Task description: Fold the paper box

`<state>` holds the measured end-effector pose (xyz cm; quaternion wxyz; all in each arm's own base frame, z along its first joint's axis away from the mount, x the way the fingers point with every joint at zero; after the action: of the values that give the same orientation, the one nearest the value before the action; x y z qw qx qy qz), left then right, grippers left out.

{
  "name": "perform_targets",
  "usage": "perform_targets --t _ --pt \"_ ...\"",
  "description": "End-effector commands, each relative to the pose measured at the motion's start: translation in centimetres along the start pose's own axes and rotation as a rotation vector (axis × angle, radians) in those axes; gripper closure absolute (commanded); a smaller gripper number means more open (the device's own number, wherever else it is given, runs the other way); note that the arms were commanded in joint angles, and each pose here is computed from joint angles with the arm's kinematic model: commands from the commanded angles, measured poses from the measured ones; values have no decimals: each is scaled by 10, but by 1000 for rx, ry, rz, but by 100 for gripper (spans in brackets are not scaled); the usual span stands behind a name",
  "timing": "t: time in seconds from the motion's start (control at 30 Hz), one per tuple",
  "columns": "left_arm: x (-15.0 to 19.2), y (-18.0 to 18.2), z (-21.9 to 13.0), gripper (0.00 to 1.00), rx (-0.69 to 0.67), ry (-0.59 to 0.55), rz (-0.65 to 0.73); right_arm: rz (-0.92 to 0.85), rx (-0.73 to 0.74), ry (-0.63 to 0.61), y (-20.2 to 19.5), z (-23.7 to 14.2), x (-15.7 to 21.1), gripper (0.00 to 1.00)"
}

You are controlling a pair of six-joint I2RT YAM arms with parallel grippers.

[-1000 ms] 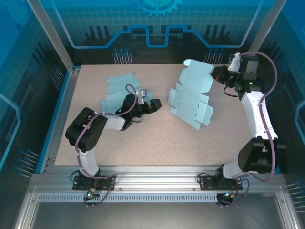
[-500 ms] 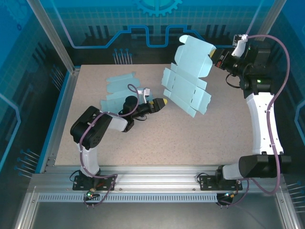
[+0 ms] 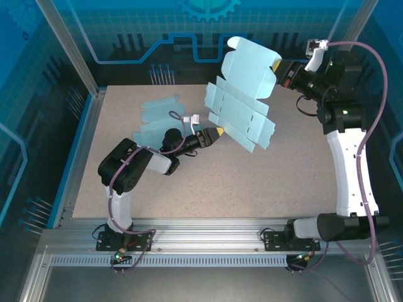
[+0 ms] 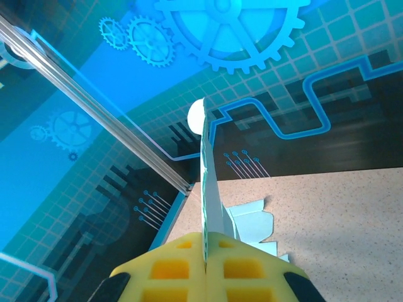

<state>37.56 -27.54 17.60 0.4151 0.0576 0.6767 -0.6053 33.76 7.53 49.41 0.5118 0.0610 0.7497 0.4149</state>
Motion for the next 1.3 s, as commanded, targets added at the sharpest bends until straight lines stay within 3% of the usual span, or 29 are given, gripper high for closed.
perform_targets --t 0.0,0.33,0.6,0.87,1.27 --pt "-16 -23 9 3 96 -50 50 -11 -54 -31 24 -10 -5 100" --pt "-41 -56 18 4 185 -97 73 3 -74 -22 25 -2 6 100" --pt "-48 -64 7 26 170 -137 89 -13 43 -64 3 -7 7 100" --pt "-55 -72 -7 60 156 -174 124 69 125 -58 -46 -5 13 100" --pt "-56 -57 -25 97 90 -201 113 144 252 -35 -116 -9 39 100"
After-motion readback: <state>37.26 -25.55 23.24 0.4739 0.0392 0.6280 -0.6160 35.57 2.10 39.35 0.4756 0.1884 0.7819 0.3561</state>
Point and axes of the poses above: each hand's point on the last joint's axis, 136 mm out from that joint toward the fingers, its own z axis out along the fingers, its own y axis along the line the jaws close on, x = y × z, the point moved 5 cm from there along -z, back along the fingers, and after that the axes turned 6 degrees about z, right-handed, at the moved point
